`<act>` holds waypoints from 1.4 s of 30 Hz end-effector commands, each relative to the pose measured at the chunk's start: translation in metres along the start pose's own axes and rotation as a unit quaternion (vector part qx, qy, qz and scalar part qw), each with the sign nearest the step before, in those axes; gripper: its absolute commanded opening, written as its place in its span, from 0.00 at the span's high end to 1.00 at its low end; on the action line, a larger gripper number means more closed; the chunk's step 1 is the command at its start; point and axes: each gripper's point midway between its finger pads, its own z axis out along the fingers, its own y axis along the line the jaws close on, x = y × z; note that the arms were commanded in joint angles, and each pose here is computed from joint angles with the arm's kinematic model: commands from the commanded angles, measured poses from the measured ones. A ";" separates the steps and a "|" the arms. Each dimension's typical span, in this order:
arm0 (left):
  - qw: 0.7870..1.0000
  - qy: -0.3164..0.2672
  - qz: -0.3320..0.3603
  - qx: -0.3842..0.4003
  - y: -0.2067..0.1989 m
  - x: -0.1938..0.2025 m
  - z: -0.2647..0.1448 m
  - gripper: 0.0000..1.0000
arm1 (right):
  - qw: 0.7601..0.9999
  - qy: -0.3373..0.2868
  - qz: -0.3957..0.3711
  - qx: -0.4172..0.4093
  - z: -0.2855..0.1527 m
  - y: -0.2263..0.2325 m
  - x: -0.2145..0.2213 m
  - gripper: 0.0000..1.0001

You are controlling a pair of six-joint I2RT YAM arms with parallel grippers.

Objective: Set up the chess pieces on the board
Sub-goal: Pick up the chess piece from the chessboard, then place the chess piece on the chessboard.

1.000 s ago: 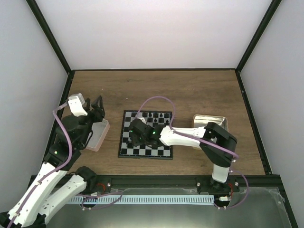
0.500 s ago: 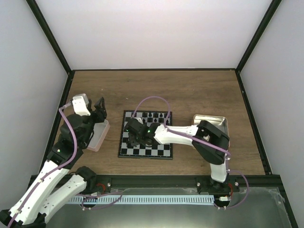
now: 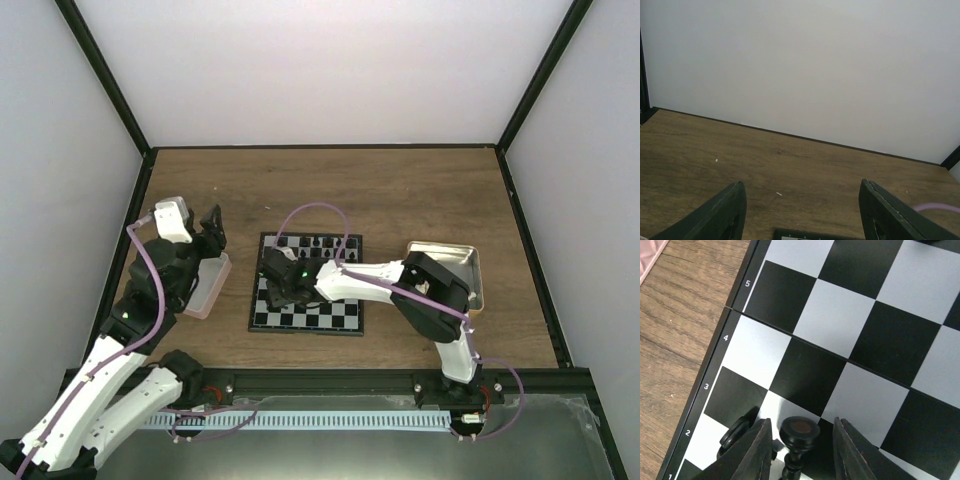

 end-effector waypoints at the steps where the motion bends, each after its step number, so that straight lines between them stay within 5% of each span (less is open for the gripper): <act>1: 1.000 0.004 0.009 -0.003 0.002 0.005 0.002 0.37 | 1.000 -0.001 -0.002 0.017 0.001 0.001 -0.004 0.67; 15: 0.999 0.032 -0.006 0.007 -0.002 0.021 0.007 0.36 | 0.997 -0.032 0.044 0.053 -0.007 -0.017 -0.013 0.81; 24: 0.976 0.166 -0.084 0.115 -0.034 0.108 0.013 0.26 | 0.981 -0.083 0.173 -0.028 -0.045 -0.040 -0.043 0.81; 35: 0.921 0.269 -0.136 0.249 -0.065 0.203 -0.001 0.27 | 0.900 -0.061 0.386 -0.196 -0.085 -0.053 -0.048 0.81; 42: 0.905 0.314 -0.113 0.264 -0.085 0.239 0.001 0.40 | 0.836 -0.013 0.481 -0.266 -0.092 -0.043 -0.036 0.82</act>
